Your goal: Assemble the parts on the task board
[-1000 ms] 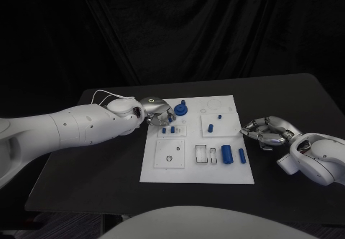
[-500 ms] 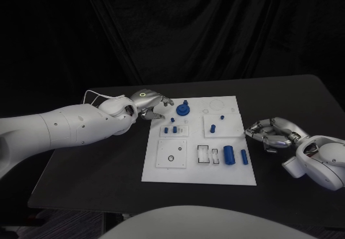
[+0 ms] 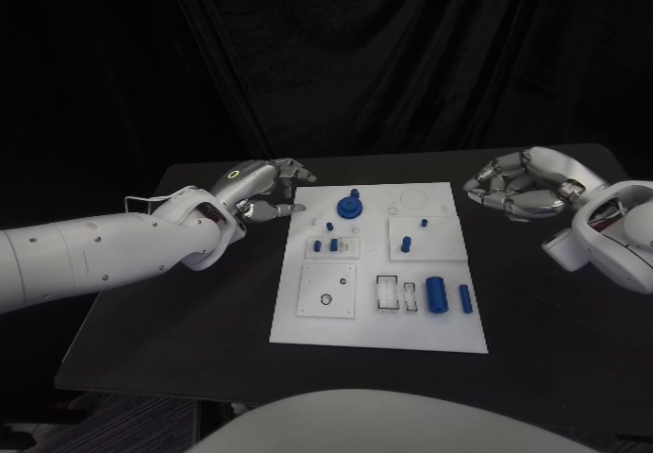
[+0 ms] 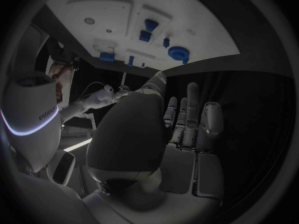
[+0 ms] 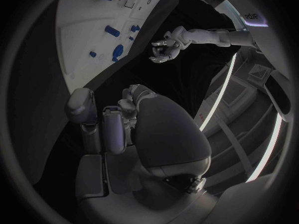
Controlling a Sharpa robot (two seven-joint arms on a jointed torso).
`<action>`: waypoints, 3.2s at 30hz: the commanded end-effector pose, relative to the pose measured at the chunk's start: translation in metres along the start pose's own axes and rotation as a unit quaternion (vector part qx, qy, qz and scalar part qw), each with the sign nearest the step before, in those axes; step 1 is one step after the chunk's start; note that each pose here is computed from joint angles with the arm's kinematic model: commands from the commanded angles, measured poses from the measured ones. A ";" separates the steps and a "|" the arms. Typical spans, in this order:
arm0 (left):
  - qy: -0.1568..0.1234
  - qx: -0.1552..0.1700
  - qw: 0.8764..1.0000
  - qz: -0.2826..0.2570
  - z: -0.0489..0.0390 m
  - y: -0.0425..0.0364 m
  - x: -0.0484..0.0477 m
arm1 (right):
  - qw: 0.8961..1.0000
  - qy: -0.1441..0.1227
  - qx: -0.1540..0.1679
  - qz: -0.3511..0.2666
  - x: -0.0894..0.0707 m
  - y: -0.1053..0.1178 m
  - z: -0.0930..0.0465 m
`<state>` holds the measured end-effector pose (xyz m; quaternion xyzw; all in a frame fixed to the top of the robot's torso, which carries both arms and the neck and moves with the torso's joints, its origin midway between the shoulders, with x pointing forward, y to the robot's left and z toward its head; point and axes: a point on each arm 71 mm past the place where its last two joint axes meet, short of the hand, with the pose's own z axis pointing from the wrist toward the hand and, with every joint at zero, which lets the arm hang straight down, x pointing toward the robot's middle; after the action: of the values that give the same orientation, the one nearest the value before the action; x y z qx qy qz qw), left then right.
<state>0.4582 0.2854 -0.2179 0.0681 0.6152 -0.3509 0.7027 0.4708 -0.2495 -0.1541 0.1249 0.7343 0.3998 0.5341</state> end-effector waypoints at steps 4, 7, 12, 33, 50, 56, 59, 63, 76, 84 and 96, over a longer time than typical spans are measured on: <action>-0.078 0.011 0.952 -0.297 -0.0021 -0.0073 -0.0108 | 0.984 0.021 0.006 -0.176 0.003 0.005 0.016; -0.086 0.023 0.930 -0.355 0.0005 -0.0077 -0.0104 | 0.969 0.030 0.010 -0.246 0.007 0.004 0.021; -0.069 0.040 0.905 -0.418 0.0043 -0.0022 -0.0030 | 0.949 0.035 0.010 -0.312 0.013 0.000 0.030; -0.095 0.017 0.795 -0.598 -0.0080 0.0014 0.0107 | 0.942 0.055 -0.001 -0.331 0.033 -0.010 0.032; -0.061 0.036 0.727 -0.682 -0.0228 -0.0413 0.0073 | 0.944 0.053 -0.013 -0.326 0.036 -0.011 0.028; -0.063 0.035 0.721 -0.689 -0.0265 -0.0468 0.0049 | 0.944 0.052 -0.008 -0.326 0.036 -0.012 0.028; -0.063 0.035 0.722 -0.688 -0.0276 -0.0475 0.0042 | 0.944 0.049 -0.004 -0.326 0.036 -0.013 0.028; -0.061 0.034 0.727 -0.683 -0.0286 -0.0482 0.0037 | 0.944 0.047 0.000 -0.326 0.035 -0.014 0.028; -0.056 0.034 0.741 -0.668 -0.0307 -0.0529 0.0030 | 0.944 0.050 0.007 -0.326 0.038 -0.020 0.029; -0.055 0.045 0.757 -0.650 -0.0314 -0.0559 0.0018 | 0.944 0.052 0.007 -0.325 0.040 -0.022 0.030; -0.055 0.050 0.765 -0.640 -0.0300 -0.0543 0.0025 | 0.945 0.054 0.003 -0.322 0.048 -0.027 0.032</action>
<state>0.4046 0.2555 -0.2269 -0.3770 0.5495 -0.6856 0.2930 0.4863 -0.2230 -0.2096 -0.1400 0.7707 0.2106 0.5848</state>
